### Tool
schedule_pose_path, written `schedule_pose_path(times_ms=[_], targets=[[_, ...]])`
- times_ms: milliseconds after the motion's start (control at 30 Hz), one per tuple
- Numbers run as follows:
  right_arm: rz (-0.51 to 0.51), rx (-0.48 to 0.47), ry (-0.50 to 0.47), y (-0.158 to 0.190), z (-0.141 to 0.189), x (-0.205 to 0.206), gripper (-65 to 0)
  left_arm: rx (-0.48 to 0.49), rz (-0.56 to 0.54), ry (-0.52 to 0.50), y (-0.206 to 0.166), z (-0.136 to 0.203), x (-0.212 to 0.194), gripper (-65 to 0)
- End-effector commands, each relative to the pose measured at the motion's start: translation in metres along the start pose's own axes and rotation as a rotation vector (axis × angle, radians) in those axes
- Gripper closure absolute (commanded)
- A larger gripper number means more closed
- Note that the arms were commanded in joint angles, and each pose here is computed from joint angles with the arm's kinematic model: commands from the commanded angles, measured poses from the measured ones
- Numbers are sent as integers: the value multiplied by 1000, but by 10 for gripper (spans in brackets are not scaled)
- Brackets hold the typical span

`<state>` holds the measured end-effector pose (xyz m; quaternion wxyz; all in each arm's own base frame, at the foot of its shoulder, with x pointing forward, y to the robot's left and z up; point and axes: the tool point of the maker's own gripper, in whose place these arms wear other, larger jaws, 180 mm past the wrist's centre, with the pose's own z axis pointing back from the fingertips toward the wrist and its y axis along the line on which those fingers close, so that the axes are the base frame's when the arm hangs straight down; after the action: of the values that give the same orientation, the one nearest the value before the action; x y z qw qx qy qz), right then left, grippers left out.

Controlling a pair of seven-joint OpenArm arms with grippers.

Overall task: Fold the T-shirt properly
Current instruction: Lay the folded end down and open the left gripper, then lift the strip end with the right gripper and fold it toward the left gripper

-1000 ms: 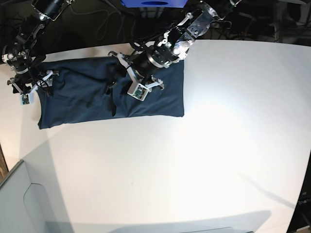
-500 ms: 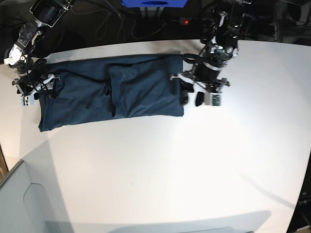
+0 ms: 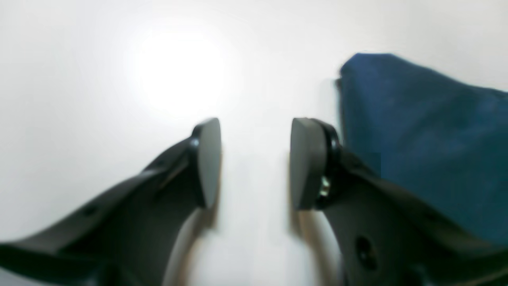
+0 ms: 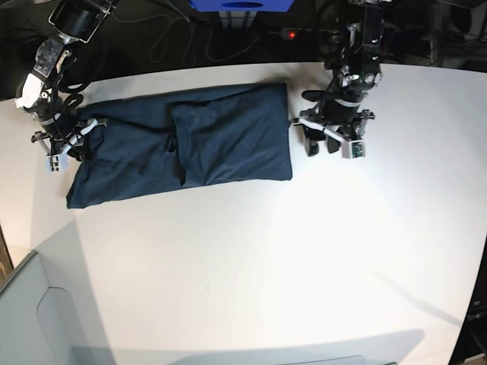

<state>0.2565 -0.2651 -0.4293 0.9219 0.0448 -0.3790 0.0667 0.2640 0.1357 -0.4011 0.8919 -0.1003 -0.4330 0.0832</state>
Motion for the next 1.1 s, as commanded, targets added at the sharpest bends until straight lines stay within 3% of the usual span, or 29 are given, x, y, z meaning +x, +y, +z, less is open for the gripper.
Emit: schedule_pose_path(times_ms=[0,267,467,767,933,1067], targets=[[54,-10,59,-2,5,-6,0,-12,2,-35,-4,-1,9,-280],[186,-74,-106,8,34,61,0,-62,-3,10,-26,-16,-5,-280],[323,-28,-188,50,47,96,0,-72,-12,32,-31,-25,-10,-280],[544,217,-308,168,67,121,0,-69,-11,39,-30,-26,-12,-280],[589,374,-318,224,64,113,0,-68,-14,40,-29,-26,-12,-280],[568,472,-307,258,57,104,0,-68,-14,43,-29,-26,-13,-280]])
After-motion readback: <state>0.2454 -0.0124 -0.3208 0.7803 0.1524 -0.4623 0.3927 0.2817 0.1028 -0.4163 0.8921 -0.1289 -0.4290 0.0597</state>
